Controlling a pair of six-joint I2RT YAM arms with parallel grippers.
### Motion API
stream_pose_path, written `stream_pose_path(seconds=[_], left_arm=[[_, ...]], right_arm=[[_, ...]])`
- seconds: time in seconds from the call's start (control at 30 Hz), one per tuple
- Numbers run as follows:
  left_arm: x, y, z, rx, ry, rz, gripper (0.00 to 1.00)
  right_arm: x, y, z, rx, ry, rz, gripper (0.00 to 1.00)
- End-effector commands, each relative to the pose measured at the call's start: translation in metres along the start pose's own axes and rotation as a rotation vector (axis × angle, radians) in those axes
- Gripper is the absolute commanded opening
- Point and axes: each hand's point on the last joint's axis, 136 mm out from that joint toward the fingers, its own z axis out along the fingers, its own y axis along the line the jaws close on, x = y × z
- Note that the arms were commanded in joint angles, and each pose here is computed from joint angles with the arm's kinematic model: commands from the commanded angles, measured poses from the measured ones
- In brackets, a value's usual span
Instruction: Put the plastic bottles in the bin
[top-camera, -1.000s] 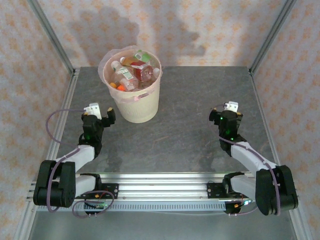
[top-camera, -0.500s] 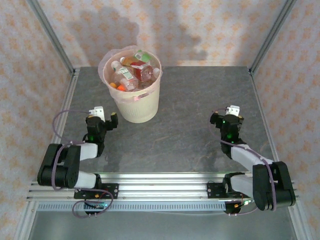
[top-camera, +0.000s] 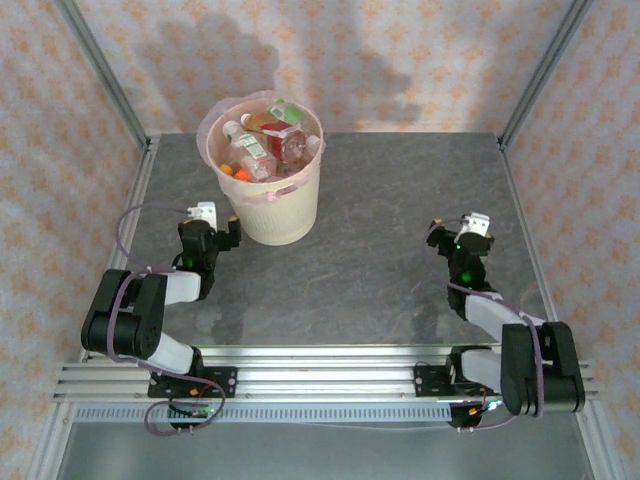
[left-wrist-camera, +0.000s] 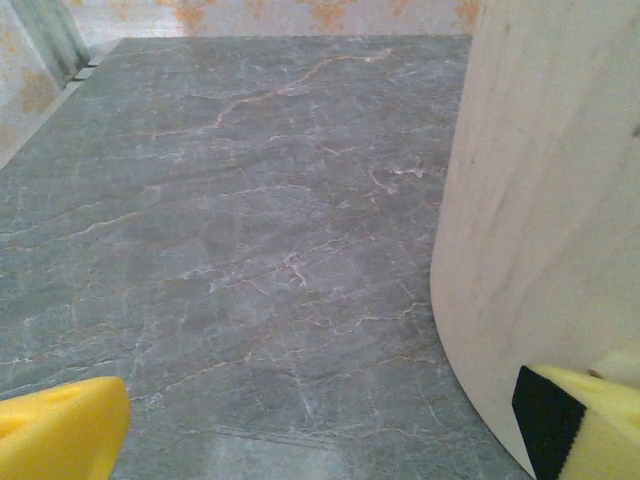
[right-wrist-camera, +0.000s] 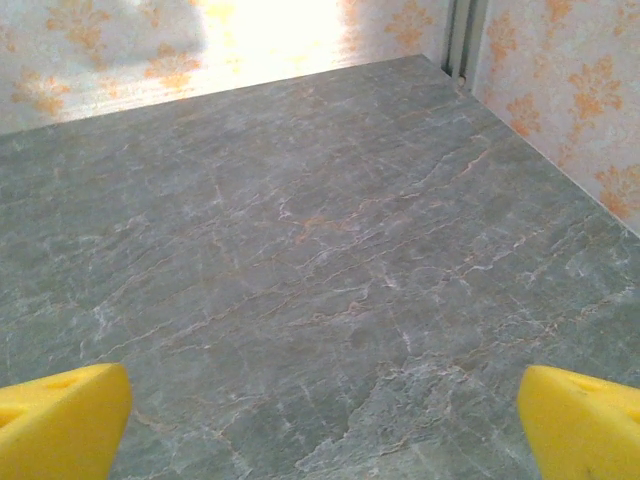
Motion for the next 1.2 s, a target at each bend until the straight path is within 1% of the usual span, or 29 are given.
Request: stream_pose_path(seconds=[0.0, 0.17, 0.27, 0.53, 0.7, 0.8, 1.03, 1.17], left_arm=[[-0.003, 0.007, 0.003, -0.036, 0.004, -0.013, 1.0], [-0.003, 0.007, 0.003, -0.036, 0.005, -0.013, 1.0], [-0.003, 0.007, 0.003, -0.038, 0.005, -0.014, 1.0], [-0.003, 0.007, 0.003, -0.037, 0.005, -0.013, 1.0], [-0.002, 0.007, 0.003, -0.037, 0.006, -0.012, 1.0], [-0.002, 0.007, 0.003, -0.037, 0.006, -0.013, 1.0], [-0.003, 0.007, 0.003, -0.037, 0.004, -0.013, 1.0], [-0.003, 0.007, 0.002, -0.038, 0.004, -0.012, 1.0]], right_arm=[[-0.003, 0.001, 0.003, -0.058, -0.034, 0.067, 0.99], [-0.004, 0.002, 0.011, -0.102, -0.032, 0.112, 0.99], [-0.004, 0.007, 0.018, -0.118, -0.005, 0.094, 0.99], [0.0, 0.014, 0.029, -0.156, 0.011, 0.066, 0.99], [0.007, 0.021, 0.036, -0.203, 0.037, 0.058, 0.99], [0.011, 0.02, 0.037, -0.206, 0.047, 0.059, 0.99], [0.011, 0.02, 0.037, -0.208, 0.042, 0.061, 0.99], [0.012, 0.012, 0.032, -0.176, -0.01, 0.072, 0.99]])
